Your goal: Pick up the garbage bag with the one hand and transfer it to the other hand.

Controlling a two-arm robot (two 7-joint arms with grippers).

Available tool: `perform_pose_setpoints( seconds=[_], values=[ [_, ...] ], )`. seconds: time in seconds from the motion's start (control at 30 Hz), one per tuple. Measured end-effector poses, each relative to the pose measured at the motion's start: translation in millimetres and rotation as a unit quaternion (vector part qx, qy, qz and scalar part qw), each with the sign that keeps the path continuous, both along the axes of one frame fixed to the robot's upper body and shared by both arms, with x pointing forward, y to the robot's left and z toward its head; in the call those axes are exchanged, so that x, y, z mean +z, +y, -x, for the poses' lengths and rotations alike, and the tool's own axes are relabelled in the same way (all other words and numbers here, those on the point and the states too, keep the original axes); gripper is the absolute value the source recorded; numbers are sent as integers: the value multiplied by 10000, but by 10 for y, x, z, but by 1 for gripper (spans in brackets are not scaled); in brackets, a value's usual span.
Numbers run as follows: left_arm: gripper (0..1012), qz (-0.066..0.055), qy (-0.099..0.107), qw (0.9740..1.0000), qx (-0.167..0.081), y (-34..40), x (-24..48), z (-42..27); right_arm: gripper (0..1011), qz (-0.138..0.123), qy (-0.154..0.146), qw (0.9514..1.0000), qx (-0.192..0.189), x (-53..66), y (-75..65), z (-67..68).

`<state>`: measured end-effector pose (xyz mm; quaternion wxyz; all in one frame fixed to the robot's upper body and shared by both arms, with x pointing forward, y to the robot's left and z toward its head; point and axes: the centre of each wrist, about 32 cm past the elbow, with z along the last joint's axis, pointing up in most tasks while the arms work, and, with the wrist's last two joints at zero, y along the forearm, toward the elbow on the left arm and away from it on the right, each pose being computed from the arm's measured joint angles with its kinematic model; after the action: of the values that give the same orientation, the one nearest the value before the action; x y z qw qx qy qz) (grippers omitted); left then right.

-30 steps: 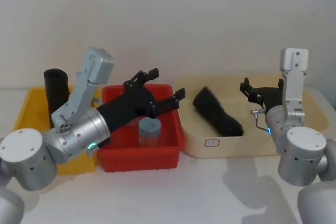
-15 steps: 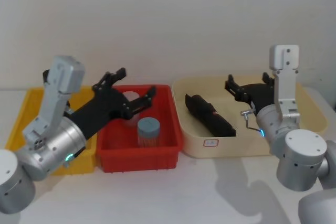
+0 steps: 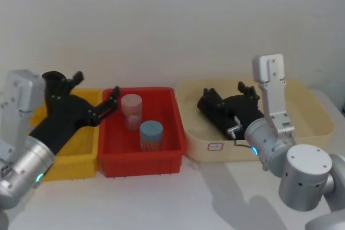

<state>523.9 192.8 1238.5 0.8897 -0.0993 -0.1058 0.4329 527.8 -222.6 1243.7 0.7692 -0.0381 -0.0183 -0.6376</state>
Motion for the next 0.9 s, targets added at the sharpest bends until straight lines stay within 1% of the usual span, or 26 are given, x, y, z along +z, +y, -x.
perform_pose_setpoints(
  seconds=[0.03,0.13,0.27,0.3,0.33,0.4,0.43,0.47,0.5,0.53,0.63,0.67,0.73,0.83,0.9],
  values=[
    [1001,16,-19,10000,70,16,-6,18,1001,4,21,9999,124,-2,21,26],
    [1001,76,-100,9993,365,104,-36,115,1001,22,60,9994,353,-7,63,76],
    [1001,125,-172,9981,584,169,-61,188,1001,46,119,9978,657,-18,117,142],
    [1002,145,-205,9974,674,198,-70,218,1001,61,141,9968,781,-23,143,168],
    [1001,154,-215,9971,714,211,-77,233,1001,61,141,9968,781,-23,143,168],
    [1002,169,-244,9965,788,234,-82,259,1002,79,186,9946,1022,-28,188,209],
    [1002,176,-255,9961,821,243,-85,271,1002,79,186,9946,1022,-28,188,209],
    [1001,188,-274,9956,881,263,-93,293,1001,93,211,9932,1140,-32,215,229],
    [1001,194,-286,9953,908,271,-94,303,1001,103,226,9923,1210,-36,234,241],
    [1001,197,-294,9950,929,278,-96,311,1001,120,262,9905,1348,-45,268,260],
    [1002,215,-324,9940,1018,307,-105,343,1002,142,315,9879,1514,-59,312,279],
    [1002,222,-339,9936,1055,320,-107,357,1001,158,359,9859,1624,-71,343,290],
    [1002,228,-353,9932,1088,329,-110,368,1001,175,398,9842,1717,-83,373,299],
    [1001,242,-377,9923,1153,349,-115,393,1001,221,521,9799,1911,-126,449,314],
    [1002,244,-383,9920,1174,356,-117,401,1001,241,571,9786,1964,-147,476,311]
  ],
)
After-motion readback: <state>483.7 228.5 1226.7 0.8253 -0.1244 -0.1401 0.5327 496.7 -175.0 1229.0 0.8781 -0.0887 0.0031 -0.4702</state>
